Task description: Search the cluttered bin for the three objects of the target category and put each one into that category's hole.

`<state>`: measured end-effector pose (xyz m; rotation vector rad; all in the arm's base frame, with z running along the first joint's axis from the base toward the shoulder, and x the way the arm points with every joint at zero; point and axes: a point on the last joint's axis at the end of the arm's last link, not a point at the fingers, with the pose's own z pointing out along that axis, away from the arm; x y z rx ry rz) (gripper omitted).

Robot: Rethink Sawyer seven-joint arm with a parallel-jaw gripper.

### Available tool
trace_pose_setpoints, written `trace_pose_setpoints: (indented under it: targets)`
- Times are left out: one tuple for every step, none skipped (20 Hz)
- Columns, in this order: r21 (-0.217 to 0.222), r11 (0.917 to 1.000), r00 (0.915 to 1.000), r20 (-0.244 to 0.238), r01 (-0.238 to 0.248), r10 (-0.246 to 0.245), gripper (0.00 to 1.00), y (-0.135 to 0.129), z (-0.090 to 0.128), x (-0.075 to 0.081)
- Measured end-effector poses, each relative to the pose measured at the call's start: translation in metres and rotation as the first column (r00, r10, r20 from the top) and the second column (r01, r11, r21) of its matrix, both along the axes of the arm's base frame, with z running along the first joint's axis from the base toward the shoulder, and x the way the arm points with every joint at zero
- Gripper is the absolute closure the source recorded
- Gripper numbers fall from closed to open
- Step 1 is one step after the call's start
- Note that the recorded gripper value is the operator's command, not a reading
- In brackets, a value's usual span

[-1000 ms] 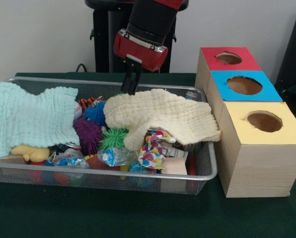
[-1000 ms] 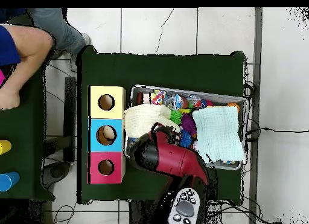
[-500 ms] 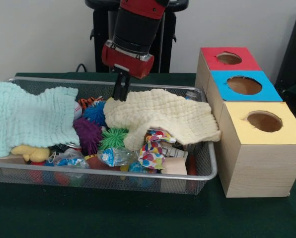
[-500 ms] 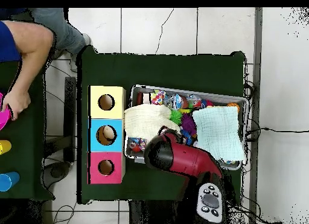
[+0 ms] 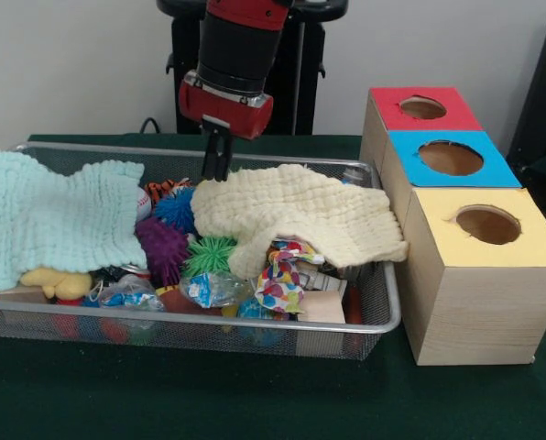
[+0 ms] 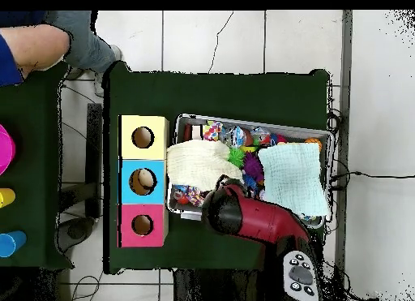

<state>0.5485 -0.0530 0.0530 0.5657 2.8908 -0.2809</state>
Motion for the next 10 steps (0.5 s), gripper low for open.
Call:
trace_pose_setpoints:
  targets:
    - [0.003,1.0000,1.0000,0.001,-0.002,0.002,1.00,-0.001,0.002,-0.002]
    - [0.006,1.0000,1.0000,0.001,-0.003,0.003,1.00,-0.001,0.003,-0.004]
    - [0.008,1.0000,1.0000,0.000,-0.006,0.006,1.00,-0.001,0.004,-0.005]
    - [0.010,0.9999,1.0000,0.000,-0.008,0.008,1.00,0.000,0.005,-0.006]
    - [0.012,0.9999,0.9999,-0.002,-0.011,0.011,1.00,0.001,0.006,-0.008]
    - [0.013,0.9998,0.9999,-0.004,-0.013,0.013,1.00,0.001,0.006,-0.009]
    - [0.015,0.9997,0.9998,-0.007,-0.018,0.018,1.00,0.003,0.006,-0.012]
    - [0.027,0.9990,0.9992,-0.020,-0.035,0.036,0.00,0.009,0.003,-0.019]
    - [0.028,0.9989,0.9991,-0.021,-0.037,0.037,0.00,0.009,0.003,-0.019]
    - [0.029,0.9988,0.9990,-0.022,-0.038,0.039,0.00,0.010,0.002,-0.020]
